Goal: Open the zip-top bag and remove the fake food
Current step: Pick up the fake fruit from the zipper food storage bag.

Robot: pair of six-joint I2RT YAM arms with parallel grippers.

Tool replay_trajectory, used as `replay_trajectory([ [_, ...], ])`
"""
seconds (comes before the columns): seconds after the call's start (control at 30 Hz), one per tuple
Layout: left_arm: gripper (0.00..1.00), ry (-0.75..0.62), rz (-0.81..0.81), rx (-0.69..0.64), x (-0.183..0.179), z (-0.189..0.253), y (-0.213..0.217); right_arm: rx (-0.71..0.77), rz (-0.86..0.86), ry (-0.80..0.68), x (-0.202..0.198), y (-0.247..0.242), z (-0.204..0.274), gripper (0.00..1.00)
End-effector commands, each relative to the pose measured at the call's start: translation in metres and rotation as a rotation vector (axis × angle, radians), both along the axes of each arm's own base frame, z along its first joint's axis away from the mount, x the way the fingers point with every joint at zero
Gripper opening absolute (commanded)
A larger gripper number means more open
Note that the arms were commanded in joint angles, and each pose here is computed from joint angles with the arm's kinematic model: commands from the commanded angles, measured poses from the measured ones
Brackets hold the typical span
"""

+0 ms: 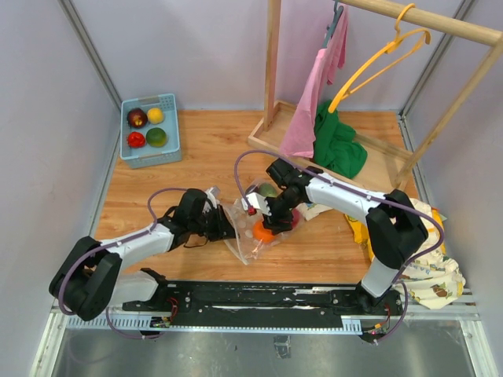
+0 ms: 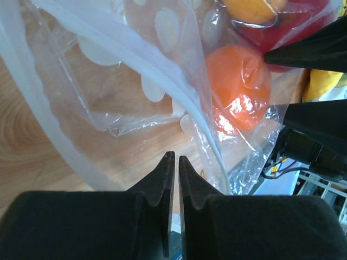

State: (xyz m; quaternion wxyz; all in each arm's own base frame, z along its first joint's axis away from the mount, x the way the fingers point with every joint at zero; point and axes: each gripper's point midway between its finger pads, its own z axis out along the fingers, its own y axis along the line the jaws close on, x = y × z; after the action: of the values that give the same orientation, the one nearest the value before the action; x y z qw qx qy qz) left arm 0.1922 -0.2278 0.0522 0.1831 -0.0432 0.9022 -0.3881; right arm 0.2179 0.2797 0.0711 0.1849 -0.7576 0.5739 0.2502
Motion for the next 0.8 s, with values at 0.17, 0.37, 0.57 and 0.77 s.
replay_trajectory([
  [0.17,0.14,-0.075,-0.058,-0.103,0.008,0.009,-0.019,-0.088,0.039,0.038,-0.011,-0.024,-0.009,0.60],
  [0.37,0.16,-0.056,-0.074,-0.130,0.007,0.003,-0.024,-0.104,-0.008,0.092,-0.005,-0.014,-0.018,0.43],
  [0.57,0.28,-0.038,-0.058,-0.151,0.005,-0.003,-0.025,-0.112,-0.063,0.145,-0.001,-0.004,-0.022,0.19],
  [0.77,0.47,-0.048,-0.038,-0.159,0.004,-0.001,-0.023,-0.098,-0.095,0.174,-0.002,0.004,-0.022,0.05],
])
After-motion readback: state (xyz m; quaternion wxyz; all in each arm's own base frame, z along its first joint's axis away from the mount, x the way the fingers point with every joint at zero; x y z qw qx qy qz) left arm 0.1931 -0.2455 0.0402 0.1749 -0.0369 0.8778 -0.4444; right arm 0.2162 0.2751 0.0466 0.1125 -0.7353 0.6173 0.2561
